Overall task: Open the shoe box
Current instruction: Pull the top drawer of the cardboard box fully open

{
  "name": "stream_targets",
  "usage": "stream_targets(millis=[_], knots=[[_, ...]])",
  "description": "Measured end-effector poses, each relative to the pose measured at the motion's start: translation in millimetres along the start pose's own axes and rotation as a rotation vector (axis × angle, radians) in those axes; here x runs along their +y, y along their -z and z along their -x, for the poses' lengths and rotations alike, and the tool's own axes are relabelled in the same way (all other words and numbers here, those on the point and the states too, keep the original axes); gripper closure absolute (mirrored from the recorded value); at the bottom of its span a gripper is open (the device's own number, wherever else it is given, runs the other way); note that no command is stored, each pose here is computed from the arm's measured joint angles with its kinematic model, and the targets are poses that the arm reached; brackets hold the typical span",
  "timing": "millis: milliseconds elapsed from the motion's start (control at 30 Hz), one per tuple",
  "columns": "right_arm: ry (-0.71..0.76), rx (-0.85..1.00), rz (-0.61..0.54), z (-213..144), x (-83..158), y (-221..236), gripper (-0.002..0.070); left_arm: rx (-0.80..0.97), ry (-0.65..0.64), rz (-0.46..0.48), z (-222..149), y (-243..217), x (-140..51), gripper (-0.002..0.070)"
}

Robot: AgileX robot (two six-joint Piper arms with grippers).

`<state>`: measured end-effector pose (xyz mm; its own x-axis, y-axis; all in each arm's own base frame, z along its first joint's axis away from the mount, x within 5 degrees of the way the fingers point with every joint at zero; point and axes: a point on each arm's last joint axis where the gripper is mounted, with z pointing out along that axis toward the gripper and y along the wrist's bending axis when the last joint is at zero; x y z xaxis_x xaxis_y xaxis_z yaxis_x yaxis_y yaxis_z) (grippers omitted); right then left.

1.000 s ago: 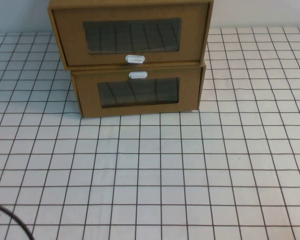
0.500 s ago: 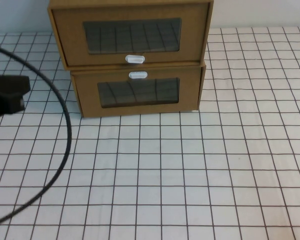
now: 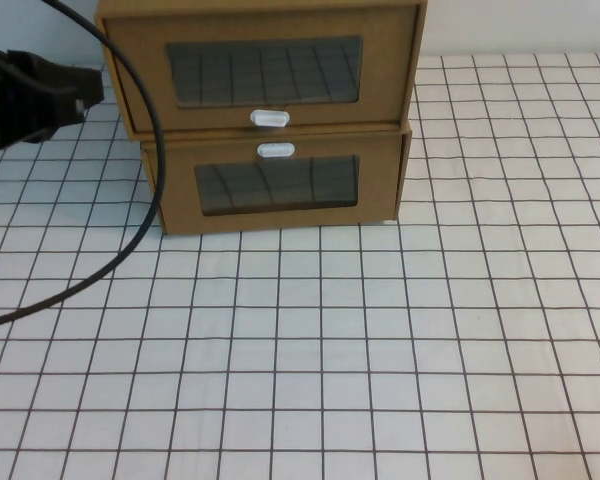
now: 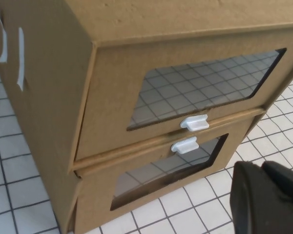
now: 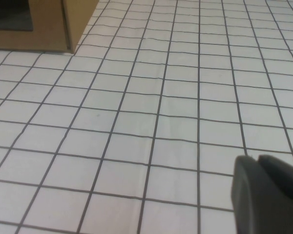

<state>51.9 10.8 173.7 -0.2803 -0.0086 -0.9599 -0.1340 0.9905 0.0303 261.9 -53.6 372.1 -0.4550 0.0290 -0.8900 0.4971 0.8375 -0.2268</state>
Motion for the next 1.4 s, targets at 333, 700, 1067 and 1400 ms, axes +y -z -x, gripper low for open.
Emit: stream_targets(millis=[333,700,1067,1400], knots=[[-0.089,-0.103,0.006,9.4,0.2,0.5,0.0689,0.029,-0.006,-0.088,19.5,-23.6,7.6,0.0677],[-0.541,-0.29,0.065,26.4,-1.3,3.9,0.0689,0.014,-0.089,-0.166,100.1,-51.6,15.4,0.0677],[-0.645,-0.049,0.238,41.2,19.0,4.7,0.0689,0.1,-0.267,-0.103,130.7,-119.1,-13.0,0.0677],[-0.421,0.293,0.349,106.8,33.0,-22.2,0.0689,0.176,-0.3,-0.029,115.9,-164.1,-8.1,0.0677]])
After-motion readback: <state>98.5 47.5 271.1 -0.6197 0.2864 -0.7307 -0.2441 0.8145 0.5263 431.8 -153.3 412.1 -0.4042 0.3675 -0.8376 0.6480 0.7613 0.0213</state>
